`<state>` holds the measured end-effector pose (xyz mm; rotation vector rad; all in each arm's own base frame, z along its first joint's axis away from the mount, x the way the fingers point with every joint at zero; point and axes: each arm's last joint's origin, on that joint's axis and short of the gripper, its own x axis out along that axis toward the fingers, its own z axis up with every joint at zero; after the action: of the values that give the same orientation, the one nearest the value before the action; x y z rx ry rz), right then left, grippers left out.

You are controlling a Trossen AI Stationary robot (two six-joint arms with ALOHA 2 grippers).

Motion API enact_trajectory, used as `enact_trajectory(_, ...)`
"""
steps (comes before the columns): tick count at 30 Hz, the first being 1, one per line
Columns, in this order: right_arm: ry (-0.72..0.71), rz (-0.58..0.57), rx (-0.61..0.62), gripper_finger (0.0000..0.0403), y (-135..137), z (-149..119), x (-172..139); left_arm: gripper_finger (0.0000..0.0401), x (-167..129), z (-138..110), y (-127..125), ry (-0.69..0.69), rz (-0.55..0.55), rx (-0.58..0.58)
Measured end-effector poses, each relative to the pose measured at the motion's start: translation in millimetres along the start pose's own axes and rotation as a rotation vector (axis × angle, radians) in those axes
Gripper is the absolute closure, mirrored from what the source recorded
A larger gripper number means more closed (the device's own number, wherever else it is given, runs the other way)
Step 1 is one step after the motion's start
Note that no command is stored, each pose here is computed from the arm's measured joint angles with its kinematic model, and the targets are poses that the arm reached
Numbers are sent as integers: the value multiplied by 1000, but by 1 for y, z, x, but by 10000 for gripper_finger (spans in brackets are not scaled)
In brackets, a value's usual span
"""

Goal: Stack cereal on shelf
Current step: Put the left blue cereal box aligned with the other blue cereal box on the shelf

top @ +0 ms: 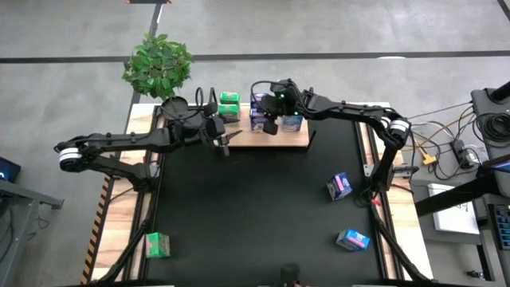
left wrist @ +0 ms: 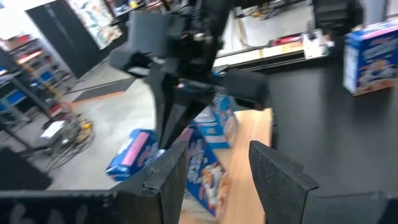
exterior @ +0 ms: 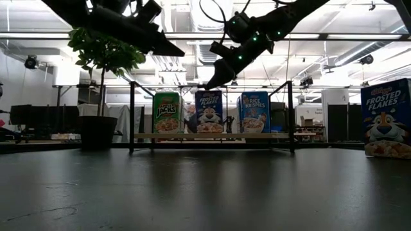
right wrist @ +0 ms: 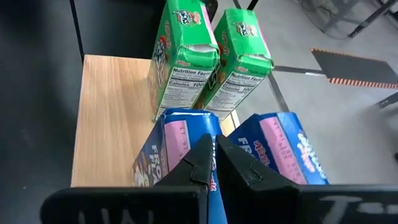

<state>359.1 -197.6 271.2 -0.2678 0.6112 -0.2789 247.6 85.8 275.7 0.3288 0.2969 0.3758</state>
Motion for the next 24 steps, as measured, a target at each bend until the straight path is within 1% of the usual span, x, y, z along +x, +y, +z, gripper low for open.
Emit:
enact_trajectory(5,-20,5,-18,390,0,2,-1,246,0,0,1,16,41,0)
enact_trajectory(12,-5,24,-12,390,3,7,-14,246,0,-1,1,24,42,1)
enact_trajectory(14,-5,45,-20,390,9,12,-19,246,0,-1,1,24,42,1)
enact_trajectory(18,-15,124,-48,390,28,17,-22,246,0,-1,1,24,42,1)
enact_trajectory(21,-1,175,-67,390,45,14,-17,246,0,-1,1,25,41,1)
enact_trajectory(24,33,218,-90,390,61,4,-8,246,0,-2,1,28,40,2)
